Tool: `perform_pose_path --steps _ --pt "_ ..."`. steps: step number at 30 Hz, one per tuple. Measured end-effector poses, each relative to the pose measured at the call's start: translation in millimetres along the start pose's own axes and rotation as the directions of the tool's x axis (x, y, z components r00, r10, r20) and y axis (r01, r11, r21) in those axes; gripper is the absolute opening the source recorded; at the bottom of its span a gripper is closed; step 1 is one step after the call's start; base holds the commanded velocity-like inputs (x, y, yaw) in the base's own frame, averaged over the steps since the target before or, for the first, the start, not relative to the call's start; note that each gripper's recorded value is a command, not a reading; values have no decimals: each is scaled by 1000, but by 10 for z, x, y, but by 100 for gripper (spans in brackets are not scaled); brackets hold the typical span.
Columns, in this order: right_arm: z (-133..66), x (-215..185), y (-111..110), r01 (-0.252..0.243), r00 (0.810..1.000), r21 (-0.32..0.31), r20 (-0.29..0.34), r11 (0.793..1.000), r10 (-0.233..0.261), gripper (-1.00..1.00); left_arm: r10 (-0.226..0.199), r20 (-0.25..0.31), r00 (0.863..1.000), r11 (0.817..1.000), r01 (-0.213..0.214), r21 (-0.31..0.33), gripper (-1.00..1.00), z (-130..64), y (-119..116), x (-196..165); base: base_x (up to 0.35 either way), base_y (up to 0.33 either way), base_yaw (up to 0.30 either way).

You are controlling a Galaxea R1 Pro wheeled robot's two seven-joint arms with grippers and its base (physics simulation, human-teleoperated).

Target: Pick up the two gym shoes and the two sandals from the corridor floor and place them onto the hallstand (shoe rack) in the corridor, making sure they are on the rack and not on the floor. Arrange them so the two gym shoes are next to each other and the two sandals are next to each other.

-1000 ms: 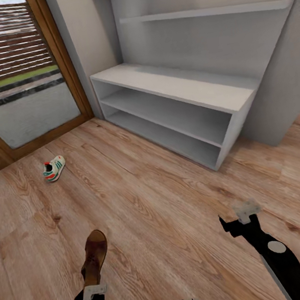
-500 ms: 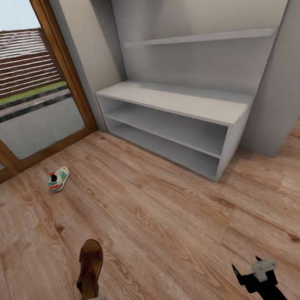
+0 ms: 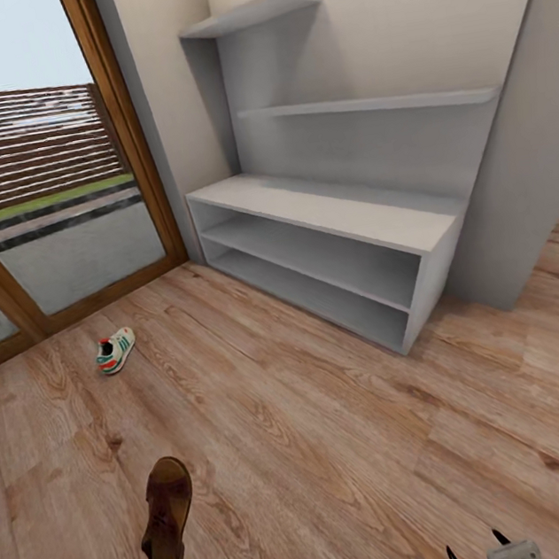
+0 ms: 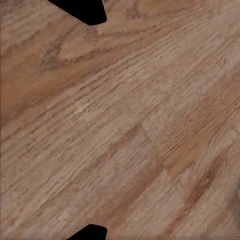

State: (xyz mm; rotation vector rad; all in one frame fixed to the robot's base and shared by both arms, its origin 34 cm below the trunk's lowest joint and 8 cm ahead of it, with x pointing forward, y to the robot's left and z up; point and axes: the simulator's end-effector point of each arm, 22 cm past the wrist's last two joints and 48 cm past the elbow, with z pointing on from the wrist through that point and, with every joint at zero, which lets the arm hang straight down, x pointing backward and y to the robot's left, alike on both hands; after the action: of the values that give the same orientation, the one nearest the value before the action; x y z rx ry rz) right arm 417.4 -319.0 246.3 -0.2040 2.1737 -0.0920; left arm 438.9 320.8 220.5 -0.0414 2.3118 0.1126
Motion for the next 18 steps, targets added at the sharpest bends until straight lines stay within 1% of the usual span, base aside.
perform_pose_path --steps 12,18 --pt "-89 -341 39 -13 1000 -5 20 1000 13 100 -3 16 1000 1000 3 0 -100 -136 8 -322 0 0 0" --pt "-85 -384 37 -14 999 -3 30 1000 14 100 -4 26 1000 1000 4 0 -100 -139 12 -365 0 0 0"
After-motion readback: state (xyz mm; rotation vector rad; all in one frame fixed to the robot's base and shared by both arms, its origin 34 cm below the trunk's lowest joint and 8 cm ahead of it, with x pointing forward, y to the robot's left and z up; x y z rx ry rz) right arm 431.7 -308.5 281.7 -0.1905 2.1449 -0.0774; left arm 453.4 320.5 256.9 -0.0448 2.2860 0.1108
